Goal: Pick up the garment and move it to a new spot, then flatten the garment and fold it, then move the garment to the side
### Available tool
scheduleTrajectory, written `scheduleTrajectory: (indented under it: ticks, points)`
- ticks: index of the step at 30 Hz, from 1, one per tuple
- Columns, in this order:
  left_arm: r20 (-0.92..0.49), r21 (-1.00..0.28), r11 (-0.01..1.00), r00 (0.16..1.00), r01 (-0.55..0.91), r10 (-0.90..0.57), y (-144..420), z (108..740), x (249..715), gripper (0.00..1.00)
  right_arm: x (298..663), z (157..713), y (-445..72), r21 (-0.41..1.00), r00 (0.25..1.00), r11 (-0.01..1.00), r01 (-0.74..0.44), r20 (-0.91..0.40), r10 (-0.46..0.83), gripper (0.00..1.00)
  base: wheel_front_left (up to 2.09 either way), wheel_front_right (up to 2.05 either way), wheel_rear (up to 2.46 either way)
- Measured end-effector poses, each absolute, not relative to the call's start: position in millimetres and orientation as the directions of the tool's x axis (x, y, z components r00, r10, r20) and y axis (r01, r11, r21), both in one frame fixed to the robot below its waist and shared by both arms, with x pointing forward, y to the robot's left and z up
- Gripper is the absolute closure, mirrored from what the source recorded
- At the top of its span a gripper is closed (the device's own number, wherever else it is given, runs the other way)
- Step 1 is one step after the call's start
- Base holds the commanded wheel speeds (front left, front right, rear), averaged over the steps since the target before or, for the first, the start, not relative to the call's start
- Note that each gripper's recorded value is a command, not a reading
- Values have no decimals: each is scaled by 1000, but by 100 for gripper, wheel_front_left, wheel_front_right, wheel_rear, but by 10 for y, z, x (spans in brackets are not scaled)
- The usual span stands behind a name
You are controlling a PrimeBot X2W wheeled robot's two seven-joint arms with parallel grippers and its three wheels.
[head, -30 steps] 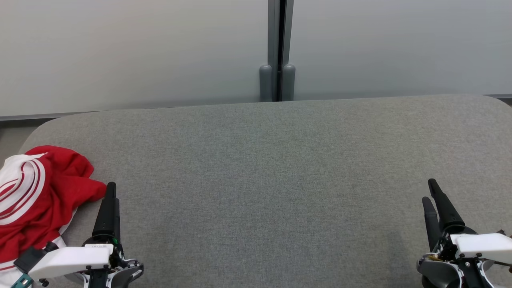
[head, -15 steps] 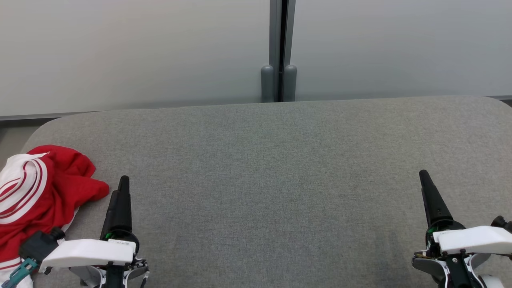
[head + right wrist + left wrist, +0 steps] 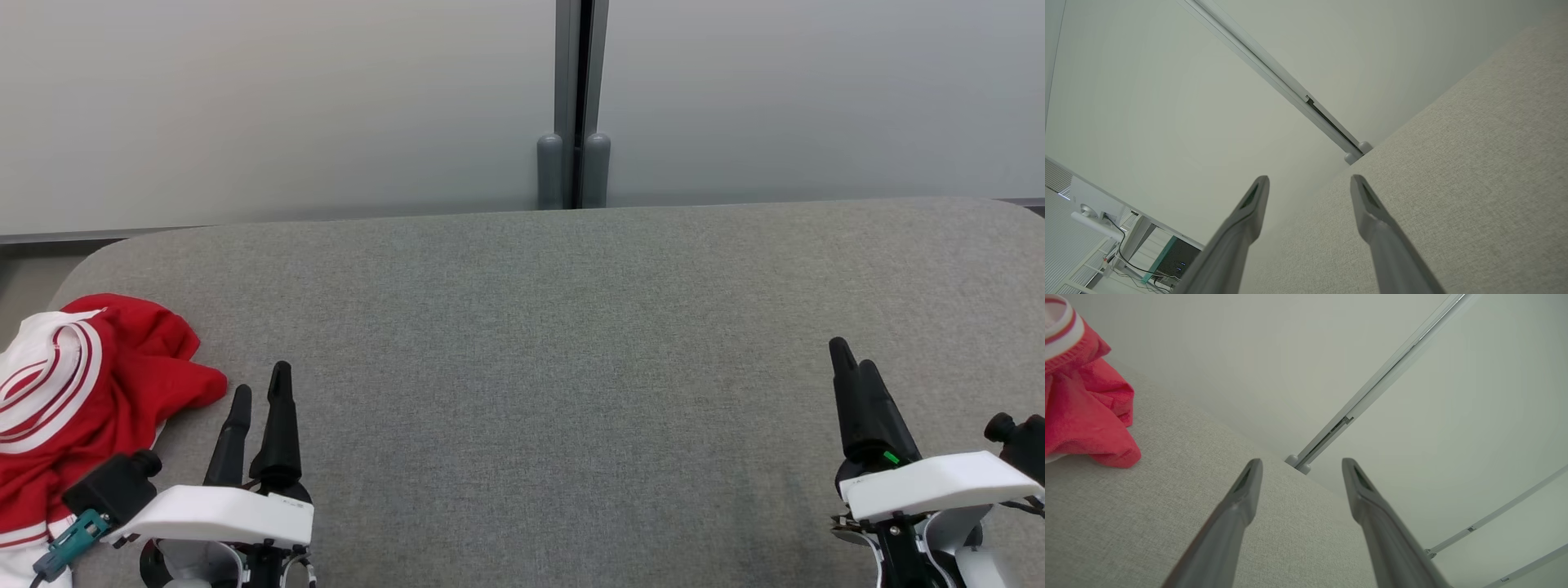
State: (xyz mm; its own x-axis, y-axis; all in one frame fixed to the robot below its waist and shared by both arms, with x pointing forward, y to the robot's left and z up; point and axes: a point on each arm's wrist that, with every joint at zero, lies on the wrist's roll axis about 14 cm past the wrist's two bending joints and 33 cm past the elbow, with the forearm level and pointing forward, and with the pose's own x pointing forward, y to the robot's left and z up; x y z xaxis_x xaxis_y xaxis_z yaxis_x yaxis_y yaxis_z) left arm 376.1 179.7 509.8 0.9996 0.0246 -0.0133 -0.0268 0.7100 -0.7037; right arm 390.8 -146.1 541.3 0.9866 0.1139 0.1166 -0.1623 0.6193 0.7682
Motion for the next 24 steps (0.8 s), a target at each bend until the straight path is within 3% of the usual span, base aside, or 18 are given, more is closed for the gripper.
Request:
scheduleTrajectory:
  ticks: [24]
  points:
    - [23,-448,894,999,-16,30,1756,5143,3738,0,3895,5500,-1200,501,966,826,-257,155,206,0,0,0,0]
